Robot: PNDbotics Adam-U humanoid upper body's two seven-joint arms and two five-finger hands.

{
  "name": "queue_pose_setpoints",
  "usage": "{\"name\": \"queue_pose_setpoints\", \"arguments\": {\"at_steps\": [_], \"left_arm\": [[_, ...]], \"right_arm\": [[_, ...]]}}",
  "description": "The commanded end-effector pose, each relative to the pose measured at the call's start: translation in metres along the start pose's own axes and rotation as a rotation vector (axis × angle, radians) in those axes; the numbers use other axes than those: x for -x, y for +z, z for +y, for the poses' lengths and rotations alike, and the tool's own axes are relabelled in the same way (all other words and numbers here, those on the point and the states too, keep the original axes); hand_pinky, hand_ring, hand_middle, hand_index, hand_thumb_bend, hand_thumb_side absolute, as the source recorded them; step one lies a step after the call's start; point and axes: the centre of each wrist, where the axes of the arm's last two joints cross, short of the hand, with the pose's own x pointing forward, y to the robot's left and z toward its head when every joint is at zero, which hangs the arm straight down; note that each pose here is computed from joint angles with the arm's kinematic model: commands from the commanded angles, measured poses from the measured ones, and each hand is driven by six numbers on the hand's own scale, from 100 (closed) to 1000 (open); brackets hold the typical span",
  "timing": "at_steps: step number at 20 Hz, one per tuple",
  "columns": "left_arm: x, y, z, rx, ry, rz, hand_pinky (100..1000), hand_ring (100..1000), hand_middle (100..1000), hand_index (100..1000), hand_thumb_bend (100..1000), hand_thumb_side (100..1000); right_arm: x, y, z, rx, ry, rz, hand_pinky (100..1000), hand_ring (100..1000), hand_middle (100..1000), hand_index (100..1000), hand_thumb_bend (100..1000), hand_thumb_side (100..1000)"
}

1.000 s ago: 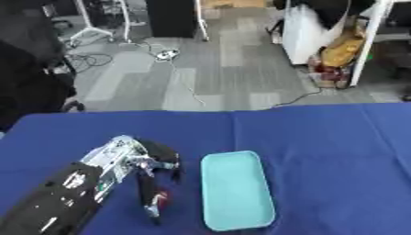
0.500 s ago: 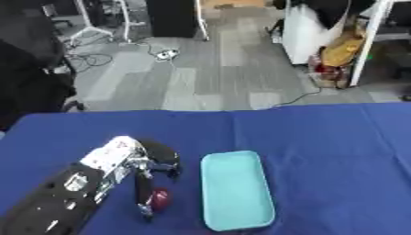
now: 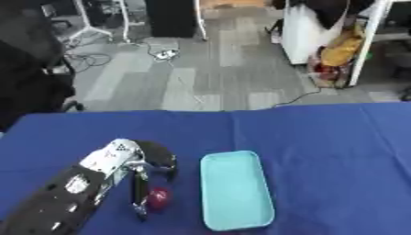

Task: Pick up objects on the table and place them in the box.

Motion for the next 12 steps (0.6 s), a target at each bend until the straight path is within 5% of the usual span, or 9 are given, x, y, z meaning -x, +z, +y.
{"name": "queue_pose_setpoints", "arguments": {"at_steps": [1,7,12], "left_arm": [[0.0059,0.0040,0.0038,-0.035,0.005,0.011,100,242,424,687,790,355],[0.0047,0.0008,0.0012,-0.050,0.026,0.005,100,210,355,627,740,330],[0.0058,0.0001,-0.0018,-0.061,0.061,0.013,100,144,244,481,641,306]], "right_arm": [[-0.0031,-0.0077,0.0039,-0.014,-0.011,-0.024,350,455,524,647,100,1000],[-0.0030,-0.0080,0.0041,-0.014,-0.012,-0.024,350,455,524,646,100,1000],[-0.0030,-0.0079,0.0041,-0.016,-0.012,-0.022,349,455,524,646,100,1000]]}}
